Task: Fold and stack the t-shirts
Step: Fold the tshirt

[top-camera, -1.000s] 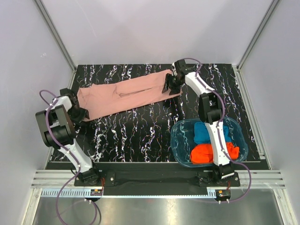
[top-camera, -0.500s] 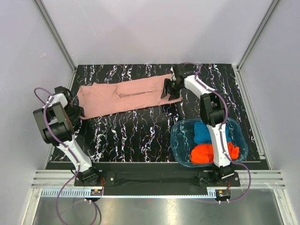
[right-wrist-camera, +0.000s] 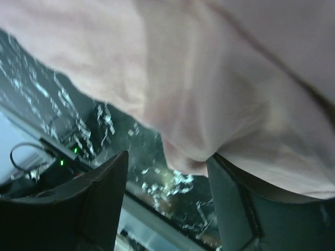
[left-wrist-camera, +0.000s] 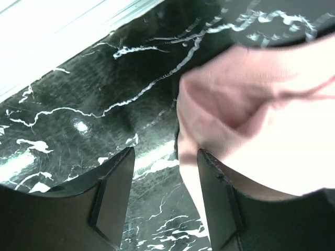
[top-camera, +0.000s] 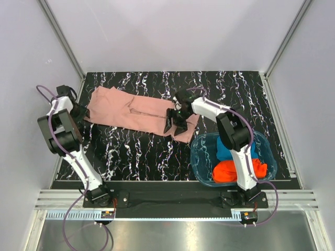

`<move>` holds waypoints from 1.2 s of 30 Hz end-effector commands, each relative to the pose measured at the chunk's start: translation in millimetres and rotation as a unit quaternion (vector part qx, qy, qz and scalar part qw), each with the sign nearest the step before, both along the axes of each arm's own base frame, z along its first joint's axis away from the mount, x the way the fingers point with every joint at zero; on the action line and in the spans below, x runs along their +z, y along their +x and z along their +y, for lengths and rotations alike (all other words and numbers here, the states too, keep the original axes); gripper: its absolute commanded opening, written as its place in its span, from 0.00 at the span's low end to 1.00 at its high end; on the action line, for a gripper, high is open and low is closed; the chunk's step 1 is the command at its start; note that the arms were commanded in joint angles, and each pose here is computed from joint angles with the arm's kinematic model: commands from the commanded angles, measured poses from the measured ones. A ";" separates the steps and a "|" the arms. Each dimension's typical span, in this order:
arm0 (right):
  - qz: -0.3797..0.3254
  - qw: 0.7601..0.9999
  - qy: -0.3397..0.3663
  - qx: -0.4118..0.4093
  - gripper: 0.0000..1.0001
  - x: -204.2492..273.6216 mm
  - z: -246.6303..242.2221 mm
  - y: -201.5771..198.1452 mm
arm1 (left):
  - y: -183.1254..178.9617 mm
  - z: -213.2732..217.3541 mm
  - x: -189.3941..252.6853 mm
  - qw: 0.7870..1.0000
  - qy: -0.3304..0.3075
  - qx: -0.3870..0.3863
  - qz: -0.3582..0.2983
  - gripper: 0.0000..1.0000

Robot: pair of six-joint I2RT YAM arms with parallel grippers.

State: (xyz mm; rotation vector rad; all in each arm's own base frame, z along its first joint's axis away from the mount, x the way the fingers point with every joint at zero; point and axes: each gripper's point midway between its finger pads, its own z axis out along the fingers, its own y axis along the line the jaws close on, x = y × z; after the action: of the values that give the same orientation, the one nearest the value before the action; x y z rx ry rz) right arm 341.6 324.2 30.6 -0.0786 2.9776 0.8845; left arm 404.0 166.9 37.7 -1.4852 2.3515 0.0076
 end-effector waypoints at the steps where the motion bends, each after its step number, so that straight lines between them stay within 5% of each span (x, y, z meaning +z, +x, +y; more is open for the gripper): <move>1: -0.035 0.997 0.057 0.031 0.70 63.1 20.9 -3.6 | 13.4 -16.3 49.7 0.993 0.038 -0.073 -0.080 0.57; 8: -0.146 0.983 -0.039 0.099 0.87 87.7 -6.9 34.8 | -15.3 -75.6 109.9 0.971 0.118 -0.130 -0.159 0.57; 13: -0.189 0.974 -0.093 0.080 0.99 81.1 -30.9 82.3 | 10.2 -110.2 141.5 0.965 0.132 -0.118 -0.195 0.72; 19: -0.212 0.966 -0.104 0.110 1.00 62.0 -39.8 106.2 | 47.9 -131.5 96.0 0.986 0.113 -0.096 -0.076 0.73; 26: -0.216 0.960 -0.104 0.146 1.00 47.2 -38.6 105.0 | 45.5 -137.6 62.0 0.996 0.087 -0.023 0.024 0.76; 36: -0.217 0.948 -0.157 0.174 1.00 12.9 -54.3 92.0 | 55.9 -146.9 12.9 0.996 0.056 0.011 0.068 0.80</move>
State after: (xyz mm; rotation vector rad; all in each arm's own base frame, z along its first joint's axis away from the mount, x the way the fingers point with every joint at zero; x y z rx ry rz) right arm 422.6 267.6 26.0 -0.6781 2.7730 0.4100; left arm 454.0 18.0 59.7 -1.4144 2.4324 0.2186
